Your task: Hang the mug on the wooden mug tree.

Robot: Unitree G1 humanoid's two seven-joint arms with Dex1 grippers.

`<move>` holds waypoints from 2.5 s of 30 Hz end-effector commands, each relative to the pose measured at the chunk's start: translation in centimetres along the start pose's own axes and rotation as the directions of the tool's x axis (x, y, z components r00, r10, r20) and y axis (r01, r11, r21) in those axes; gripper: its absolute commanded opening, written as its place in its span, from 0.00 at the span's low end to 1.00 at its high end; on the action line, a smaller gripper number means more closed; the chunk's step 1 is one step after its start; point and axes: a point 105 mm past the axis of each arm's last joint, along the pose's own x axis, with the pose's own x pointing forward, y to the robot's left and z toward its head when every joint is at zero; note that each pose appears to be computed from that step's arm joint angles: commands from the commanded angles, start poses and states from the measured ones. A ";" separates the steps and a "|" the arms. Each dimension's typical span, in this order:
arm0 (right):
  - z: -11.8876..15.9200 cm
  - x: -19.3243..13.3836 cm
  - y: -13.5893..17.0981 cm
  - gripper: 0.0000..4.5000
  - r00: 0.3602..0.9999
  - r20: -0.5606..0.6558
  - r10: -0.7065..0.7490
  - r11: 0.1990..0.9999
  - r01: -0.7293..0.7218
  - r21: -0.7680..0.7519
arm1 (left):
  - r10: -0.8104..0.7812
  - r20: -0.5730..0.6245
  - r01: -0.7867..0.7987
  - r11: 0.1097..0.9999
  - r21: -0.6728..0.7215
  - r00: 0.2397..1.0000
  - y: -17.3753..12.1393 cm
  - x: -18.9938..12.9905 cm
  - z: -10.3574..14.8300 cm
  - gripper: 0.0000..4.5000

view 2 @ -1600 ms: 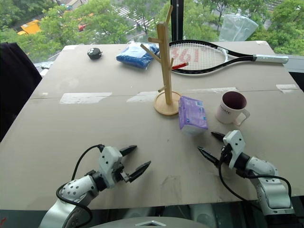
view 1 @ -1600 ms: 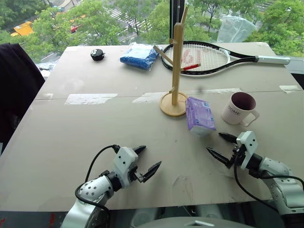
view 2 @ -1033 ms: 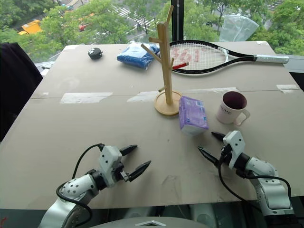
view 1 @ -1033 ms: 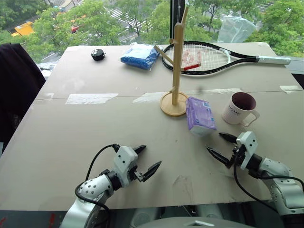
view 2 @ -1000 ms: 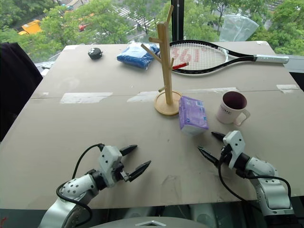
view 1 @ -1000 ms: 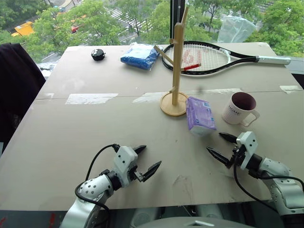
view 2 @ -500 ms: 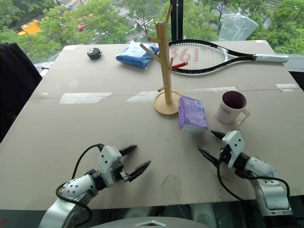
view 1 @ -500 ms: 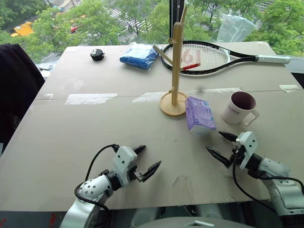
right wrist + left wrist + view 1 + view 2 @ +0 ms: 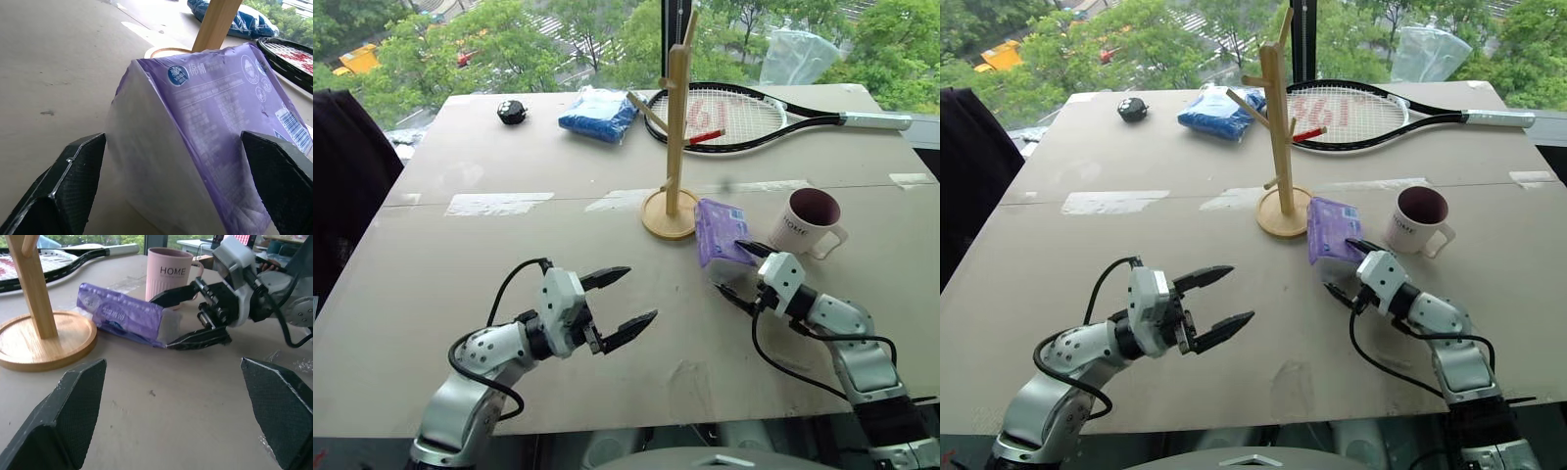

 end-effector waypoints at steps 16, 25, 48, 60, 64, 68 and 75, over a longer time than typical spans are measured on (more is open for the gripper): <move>2.3 0.5 -2.6 0.01 0.986 0.095 -0.140 0.984 0.149 -0.094 | -0.054 0.021 0.053 0.997 0.057 0.998 -0.4 0.5 2.2 1.00; 8.6 -2.5 -5.8 0.01 0.904 0.283 -0.321 0.939 0.343 -0.029 | -0.149 0.079 0.139 0.983 0.123 0.986 0.4 2.9 5.5 1.00; 4.8 -15.9 -16.1 0.01 0.610 -0.068 -0.790 0.614 0.786 -0.076 | -0.292 0.107 0.268 0.943 0.196 0.950 0.6 13.0 8.5 1.00; 4.9 -16.7 -13.9 0.98 0.681 -0.091 -0.727 0.686 0.727 -0.045 | -0.296 0.093 0.277 0.945 0.174 0.951 -0.3 13.6 7.9 1.00; 4.5 -15.3 -10.3 0.98 0.814 -0.151 -0.561 0.811 0.577 0.095 | -0.282 0.054 0.269 0.947 0.173 0.958 0.0 13.2 7.1 1.00; 2.3 -13.2 -6.5 0.98 0.857 -0.227 -0.463 0.833 0.508 0.221 | -0.275 0.010 0.269 0.945 0.187 0.961 0.2 13.0 6.2 1.00; -1.0 -12.2 -6.2 0.98 0.780 -0.291 -0.554 0.717 0.625 0.308 | -0.266 0.004 0.260 0.944 0.202 0.964 0.2 13.0 6.3 1.00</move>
